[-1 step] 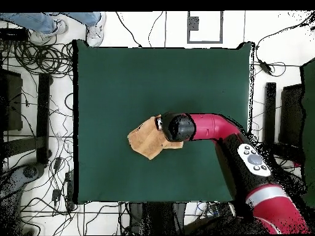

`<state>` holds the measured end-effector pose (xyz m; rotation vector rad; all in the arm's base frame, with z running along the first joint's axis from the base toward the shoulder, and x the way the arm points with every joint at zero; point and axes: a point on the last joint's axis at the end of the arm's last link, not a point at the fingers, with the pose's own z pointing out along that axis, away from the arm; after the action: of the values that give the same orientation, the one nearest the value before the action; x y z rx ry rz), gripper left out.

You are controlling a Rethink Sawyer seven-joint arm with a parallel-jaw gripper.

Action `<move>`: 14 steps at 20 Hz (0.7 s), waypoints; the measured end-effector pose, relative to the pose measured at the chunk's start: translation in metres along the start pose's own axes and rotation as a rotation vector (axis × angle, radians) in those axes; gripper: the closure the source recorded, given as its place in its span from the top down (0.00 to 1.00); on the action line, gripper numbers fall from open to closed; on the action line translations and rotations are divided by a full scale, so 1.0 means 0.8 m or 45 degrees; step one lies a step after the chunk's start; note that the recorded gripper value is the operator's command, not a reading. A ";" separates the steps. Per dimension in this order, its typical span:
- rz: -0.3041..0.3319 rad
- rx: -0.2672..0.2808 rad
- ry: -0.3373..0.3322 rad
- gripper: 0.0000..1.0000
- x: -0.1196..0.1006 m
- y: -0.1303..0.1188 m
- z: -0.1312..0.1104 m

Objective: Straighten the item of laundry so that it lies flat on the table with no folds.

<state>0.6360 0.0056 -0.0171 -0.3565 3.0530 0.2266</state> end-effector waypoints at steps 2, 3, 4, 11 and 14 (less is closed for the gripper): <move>0.001 -0.019 -0.008 1.00 -0.006 0.005 0.009; 0.002 -0.031 -0.012 1.00 -0.010 0.008 0.014; 0.003 -0.040 -0.015 1.00 -0.013 0.011 0.018; 0.013 -0.110 -0.010 1.00 -0.029 0.031 0.036; 0.037 -0.155 0.015 1.00 -0.037 0.039 0.041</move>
<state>0.6592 0.0472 -0.0428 -0.3211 3.0654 0.4150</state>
